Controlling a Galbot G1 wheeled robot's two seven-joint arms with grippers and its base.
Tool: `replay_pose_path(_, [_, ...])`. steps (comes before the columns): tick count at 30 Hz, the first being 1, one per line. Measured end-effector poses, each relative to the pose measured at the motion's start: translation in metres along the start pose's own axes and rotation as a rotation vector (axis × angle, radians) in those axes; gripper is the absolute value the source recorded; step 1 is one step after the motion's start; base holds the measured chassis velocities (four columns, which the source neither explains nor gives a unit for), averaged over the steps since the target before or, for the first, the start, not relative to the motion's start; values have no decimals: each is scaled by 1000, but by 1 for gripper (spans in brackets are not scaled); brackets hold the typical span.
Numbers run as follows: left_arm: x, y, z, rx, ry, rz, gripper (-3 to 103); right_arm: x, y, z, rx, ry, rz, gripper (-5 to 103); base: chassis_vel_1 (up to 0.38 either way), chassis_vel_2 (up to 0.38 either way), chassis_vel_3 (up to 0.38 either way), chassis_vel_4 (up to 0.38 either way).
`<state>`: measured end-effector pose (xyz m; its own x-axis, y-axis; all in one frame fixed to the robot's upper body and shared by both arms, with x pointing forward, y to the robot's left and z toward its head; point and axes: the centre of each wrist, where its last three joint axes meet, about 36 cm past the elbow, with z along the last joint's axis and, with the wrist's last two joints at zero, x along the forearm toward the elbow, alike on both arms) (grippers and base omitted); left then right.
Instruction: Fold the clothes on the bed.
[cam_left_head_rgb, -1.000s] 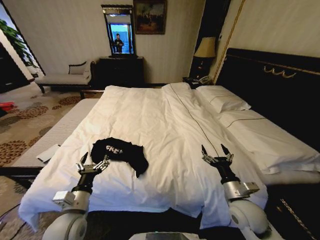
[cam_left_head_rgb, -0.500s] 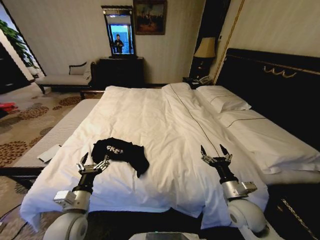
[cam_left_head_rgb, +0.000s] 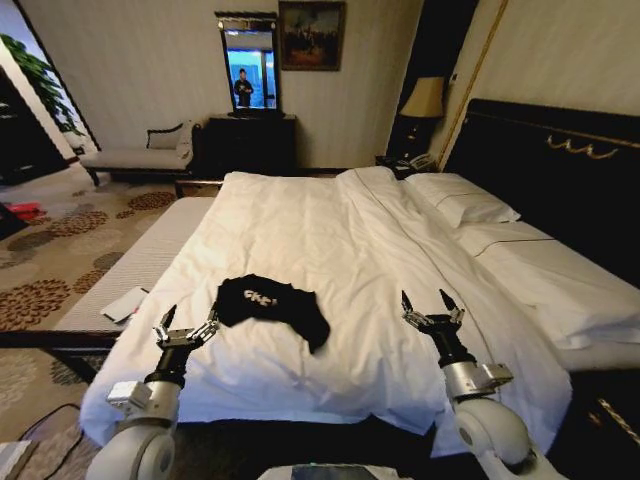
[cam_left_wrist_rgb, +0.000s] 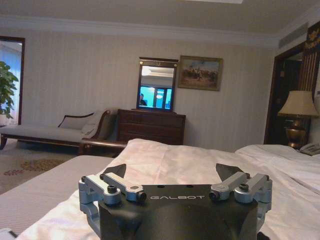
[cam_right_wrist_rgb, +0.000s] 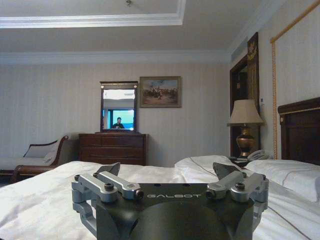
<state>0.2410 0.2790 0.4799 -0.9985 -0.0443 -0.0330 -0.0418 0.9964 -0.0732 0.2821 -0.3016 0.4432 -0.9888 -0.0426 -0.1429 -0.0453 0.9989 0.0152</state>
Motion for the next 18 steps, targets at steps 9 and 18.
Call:
replay_pose_path(9, [0,0,0,1,0,1,100,0,-1,4,-4,6,8,100,-20,5,27,-14])
replay_pose_path(18, [0,1,0,1,0,0,100,-1,0,7,-7,5,9,100,-78,69,79,-72])
